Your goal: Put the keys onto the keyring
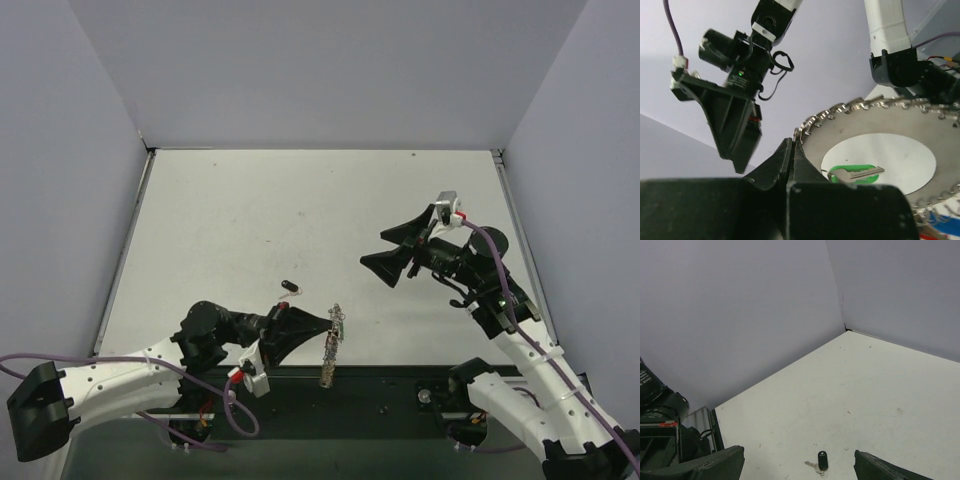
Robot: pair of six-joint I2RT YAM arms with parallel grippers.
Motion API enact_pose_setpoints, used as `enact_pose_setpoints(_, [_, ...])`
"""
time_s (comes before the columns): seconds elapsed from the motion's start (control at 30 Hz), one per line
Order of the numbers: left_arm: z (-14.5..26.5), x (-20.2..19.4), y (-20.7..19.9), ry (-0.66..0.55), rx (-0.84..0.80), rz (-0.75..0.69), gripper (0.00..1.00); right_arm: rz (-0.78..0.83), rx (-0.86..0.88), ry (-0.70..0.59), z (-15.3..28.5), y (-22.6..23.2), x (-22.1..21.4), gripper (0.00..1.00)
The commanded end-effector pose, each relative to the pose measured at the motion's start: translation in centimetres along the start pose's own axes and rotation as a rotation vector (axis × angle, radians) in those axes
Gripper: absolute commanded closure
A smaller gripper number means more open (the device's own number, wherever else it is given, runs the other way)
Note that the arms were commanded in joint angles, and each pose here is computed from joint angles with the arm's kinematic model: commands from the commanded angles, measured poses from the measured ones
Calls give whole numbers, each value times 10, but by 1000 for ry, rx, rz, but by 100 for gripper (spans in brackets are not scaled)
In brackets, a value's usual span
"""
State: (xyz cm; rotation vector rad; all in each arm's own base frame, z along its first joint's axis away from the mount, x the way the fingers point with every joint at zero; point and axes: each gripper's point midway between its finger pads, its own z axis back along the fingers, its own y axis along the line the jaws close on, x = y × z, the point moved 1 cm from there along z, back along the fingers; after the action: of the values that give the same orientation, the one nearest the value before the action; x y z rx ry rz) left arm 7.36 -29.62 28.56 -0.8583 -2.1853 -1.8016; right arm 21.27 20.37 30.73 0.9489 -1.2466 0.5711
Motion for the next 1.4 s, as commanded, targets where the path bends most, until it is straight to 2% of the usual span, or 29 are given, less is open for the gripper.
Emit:
enact_pose_setpoints(0.0, [-7,35,36,-123,70,-275,100,55,19,-32,-4,-3,8,8])
enact_pose_setpoints(0.4, [-14,41,41,-157,53,-297,100,46,12,-12,-8,-13,0,7])
enact_pose_setpoints(0.53, [-14,39,51,-129,96,-224,100,42,17,-11,-8,-12,0,7])
enact_pose_setpoints(0.57, [-14,39,56,-120,119,-170,100,42,20,-10,-8,-12,1,7])
enact_pose_setpoints(0.6, [-13,34,65,-84,170,-54,100,44,21,-13,-7,-11,1,7])
enact_pose_setpoints(0.73, [-19,24,86,33,195,165,100,49,37,-17,-5,-6,4,7])
enact_pose_setpoints(0.83, [-17,9,100,124,298,384,100,51,47,-18,-2,-1,6,7])
enact_pose_setpoints(0.97, [-13,3,130,181,476,649,100,45,81,-29,4,10,12,7])
enact_pose_setpoints(1.0, [-8,-11,130,256,522,715,100,56,91,-45,7,16,19,7])
enact_pose_setpoints(1.07, [-3,-22,138,303,588,856,100,63,109,-56,11,23,25,7])
enact_pose_setpoints(1.1, [-7,-25,140,336,566,914,100,76,130,-63,13,28,29,7])
enact_pose_setpoints(1.2, [-9,-32,145,332,503,1085,100,95,189,-74,18,43,42,7])
enact_pose_setpoints(1.27, [-15,-28,140,284,419,1204,100,106,228,-92,18,52,53,8])
enact_pose_setpoints(1.37, [-13,-19,148,183,387,1242,100,102,286,-120,18,62,63,9])
